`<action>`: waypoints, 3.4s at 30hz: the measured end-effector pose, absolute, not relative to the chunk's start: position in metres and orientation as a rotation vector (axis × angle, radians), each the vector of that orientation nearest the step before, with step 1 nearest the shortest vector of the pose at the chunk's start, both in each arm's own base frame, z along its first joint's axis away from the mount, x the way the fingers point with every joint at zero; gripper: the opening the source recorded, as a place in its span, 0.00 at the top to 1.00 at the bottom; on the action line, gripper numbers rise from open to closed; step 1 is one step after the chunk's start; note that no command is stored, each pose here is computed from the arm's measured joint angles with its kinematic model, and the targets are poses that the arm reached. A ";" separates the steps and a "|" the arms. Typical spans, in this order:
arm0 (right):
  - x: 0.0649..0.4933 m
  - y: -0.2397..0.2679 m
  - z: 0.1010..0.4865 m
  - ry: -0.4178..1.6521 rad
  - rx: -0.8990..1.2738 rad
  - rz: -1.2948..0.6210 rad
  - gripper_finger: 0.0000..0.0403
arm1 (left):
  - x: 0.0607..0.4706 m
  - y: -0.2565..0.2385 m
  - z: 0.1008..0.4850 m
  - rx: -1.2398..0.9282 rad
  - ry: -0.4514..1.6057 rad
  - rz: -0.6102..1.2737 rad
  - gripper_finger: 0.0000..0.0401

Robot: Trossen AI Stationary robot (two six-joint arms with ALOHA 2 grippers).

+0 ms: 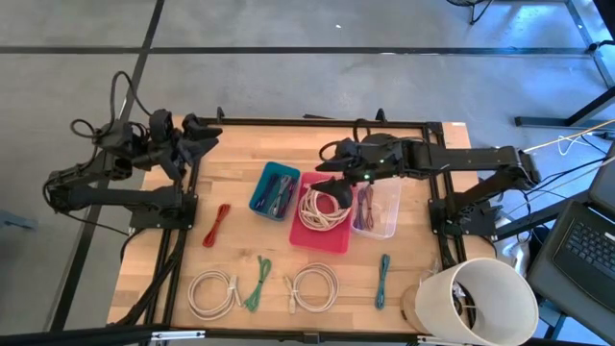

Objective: Pick & Place USB Port
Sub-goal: Put the orange charger cable into the transparent bin

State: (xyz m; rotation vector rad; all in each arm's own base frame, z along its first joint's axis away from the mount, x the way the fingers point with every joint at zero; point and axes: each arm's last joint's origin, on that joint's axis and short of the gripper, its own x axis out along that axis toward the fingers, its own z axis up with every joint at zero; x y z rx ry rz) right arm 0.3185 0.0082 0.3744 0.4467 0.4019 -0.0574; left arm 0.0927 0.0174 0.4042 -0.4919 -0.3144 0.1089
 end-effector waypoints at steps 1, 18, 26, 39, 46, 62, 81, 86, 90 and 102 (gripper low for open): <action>0.317 0.007 0.376 0.391 0.446 -0.066 0.20 | 0.093 0.017 0.403 -0.486 -0.304 0.103 0.53; 0.305 -0.001 0.390 0.326 0.394 -0.118 0.20 | 0.094 0.017 0.414 -0.500 -0.417 0.069 0.53; 0.305 -0.006 0.390 0.325 0.374 -0.130 0.20 | 0.102 0.017 0.402 -0.612 -0.280 0.048 0.53; 0.303 -0.013 0.386 0.370 0.376 -0.162 0.20 | 0.122 0.025 0.301 -1.012 0.665 0.703 0.57; 0.303 -0.013 0.385 0.373 0.369 -0.161 0.20 | 0.127 0.022 0.263 -1.064 0.998 0.878 0.58; 0.301 -0.013 0.381 0.418 0.369 -0.169 0.20 | 0.139 -0.014 0.184 -1.039 1.276 0.919 0.58; 0.301 -0.013 0.382 0.416 0.372 -0.170 0.20 | 0.148 -0.023 0.137 -0.971 1.384 0.985 0.70; 0.301 -0.013 0.382 0.415 0.371 -0.170 0.20 | 0.151 -0.023 0.136 -0.946 1.390 0.943 0.93; 0.301 -0.013 0.382 0.415 0.371 -0.170 0.20 | 0.149 -0.023 0.138 -0.948 1.383 0.936 0.95; 0.301 -0.013 0.382 0.415 0.368 -0.169 0.20 | 0.146 -0.020 0.209 -1.030 1.111 0.825 0.95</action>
